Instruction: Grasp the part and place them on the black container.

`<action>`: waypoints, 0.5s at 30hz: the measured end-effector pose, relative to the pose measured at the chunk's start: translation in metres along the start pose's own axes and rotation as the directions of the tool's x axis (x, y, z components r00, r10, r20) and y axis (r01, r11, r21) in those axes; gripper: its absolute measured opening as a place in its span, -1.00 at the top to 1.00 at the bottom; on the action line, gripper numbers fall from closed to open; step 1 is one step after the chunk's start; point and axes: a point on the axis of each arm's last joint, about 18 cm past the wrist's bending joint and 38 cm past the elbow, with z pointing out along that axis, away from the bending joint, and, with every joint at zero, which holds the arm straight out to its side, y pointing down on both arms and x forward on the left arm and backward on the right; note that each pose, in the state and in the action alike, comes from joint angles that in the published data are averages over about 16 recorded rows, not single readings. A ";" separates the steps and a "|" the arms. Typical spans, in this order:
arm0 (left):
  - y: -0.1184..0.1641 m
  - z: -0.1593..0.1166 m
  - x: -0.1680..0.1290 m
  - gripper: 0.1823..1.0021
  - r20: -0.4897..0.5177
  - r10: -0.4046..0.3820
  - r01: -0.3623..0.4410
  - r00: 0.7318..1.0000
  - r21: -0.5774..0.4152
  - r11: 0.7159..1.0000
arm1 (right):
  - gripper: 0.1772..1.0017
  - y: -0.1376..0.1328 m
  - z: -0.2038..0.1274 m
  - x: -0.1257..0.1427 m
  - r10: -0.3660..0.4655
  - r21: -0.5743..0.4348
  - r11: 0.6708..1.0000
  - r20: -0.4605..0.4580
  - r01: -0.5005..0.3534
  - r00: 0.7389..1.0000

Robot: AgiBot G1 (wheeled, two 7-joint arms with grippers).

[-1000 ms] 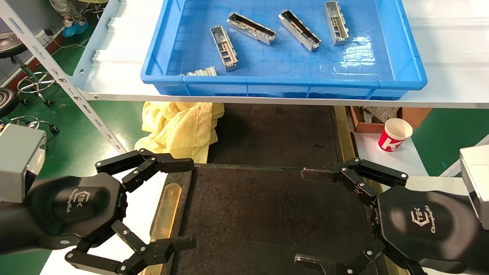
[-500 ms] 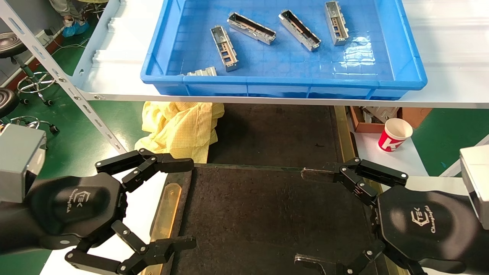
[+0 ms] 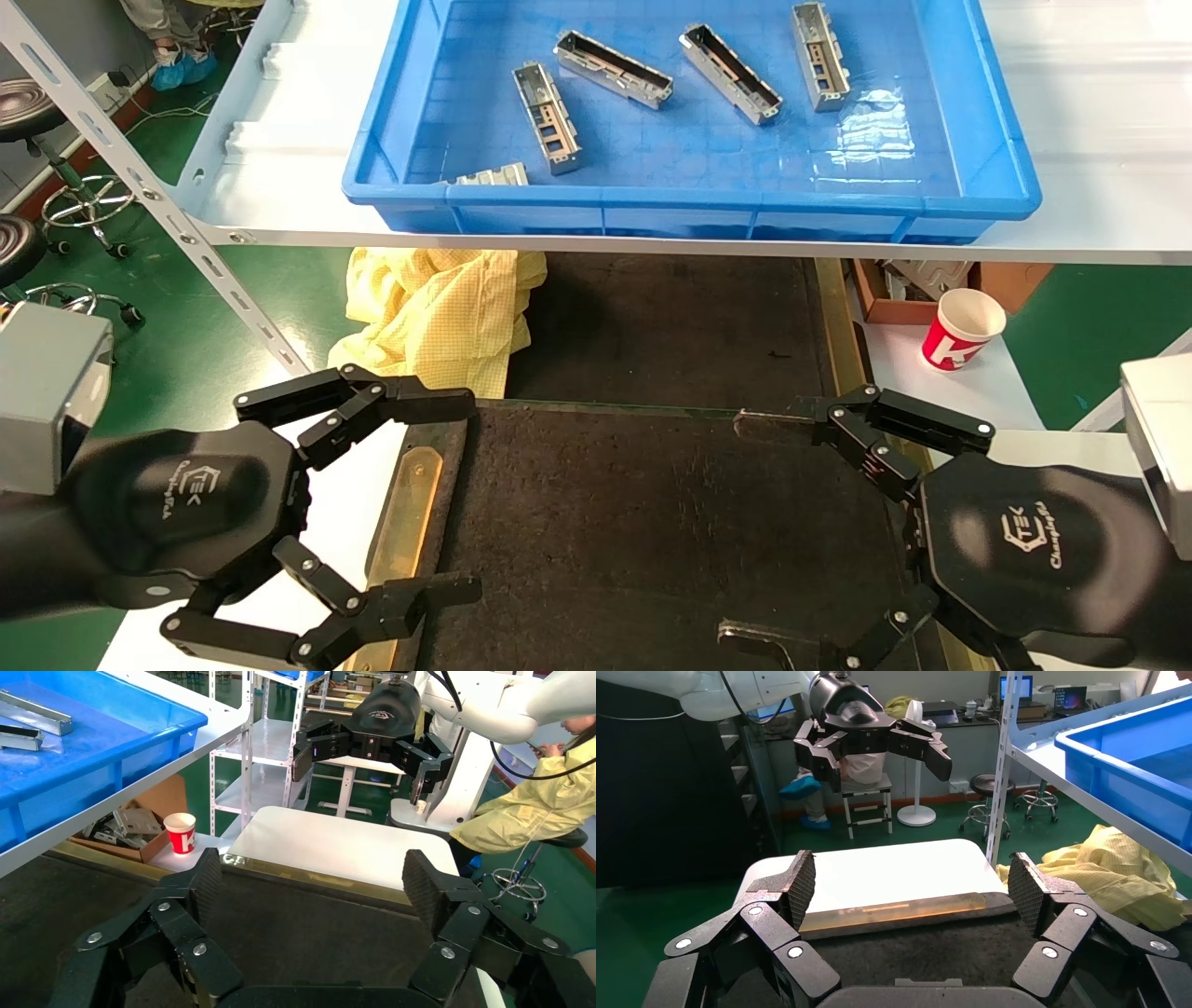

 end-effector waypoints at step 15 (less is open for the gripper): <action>0.000 0.000 0.000 -0.52 0.000 0.000 0.000 1.000 0.000 1.000 | -1.00 0.000 0.000 0.000 0.000 0.000 1.000 0.000 0.000 1.000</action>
